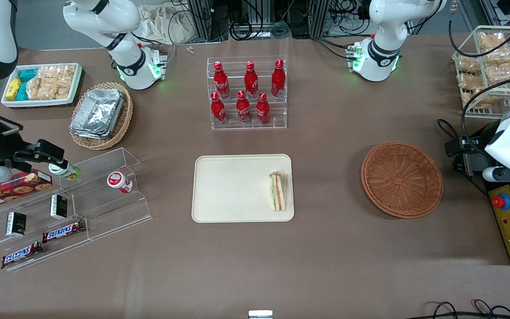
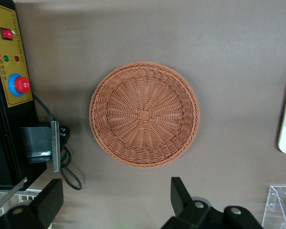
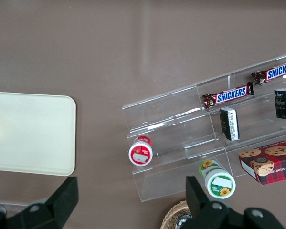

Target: Place sandwich from basket to tray

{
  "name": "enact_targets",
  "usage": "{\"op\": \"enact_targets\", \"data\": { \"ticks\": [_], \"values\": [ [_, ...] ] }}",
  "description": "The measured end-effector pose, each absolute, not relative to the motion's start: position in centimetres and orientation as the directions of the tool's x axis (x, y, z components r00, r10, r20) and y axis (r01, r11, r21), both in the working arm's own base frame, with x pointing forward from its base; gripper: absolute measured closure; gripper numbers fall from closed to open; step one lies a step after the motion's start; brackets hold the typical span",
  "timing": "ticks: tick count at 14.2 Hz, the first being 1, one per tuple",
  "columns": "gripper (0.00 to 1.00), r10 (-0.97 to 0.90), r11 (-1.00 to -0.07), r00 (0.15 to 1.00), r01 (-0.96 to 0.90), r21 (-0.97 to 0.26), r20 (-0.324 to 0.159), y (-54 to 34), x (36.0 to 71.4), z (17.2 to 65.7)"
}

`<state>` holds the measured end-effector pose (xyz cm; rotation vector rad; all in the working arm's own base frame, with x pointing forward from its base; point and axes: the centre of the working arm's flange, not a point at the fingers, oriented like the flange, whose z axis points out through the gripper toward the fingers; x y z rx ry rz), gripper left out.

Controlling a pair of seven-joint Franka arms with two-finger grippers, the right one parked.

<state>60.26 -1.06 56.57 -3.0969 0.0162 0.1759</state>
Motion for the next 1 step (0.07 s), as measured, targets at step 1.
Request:
{"op": "enact_targets", "data": {
  "ticks": [1],
  "values": [
    [0.00, -0.012, -0.999, 0.994, -0.015, -0.031, -0.110, -0.65, 60.15, 56.85]
  ]
}}
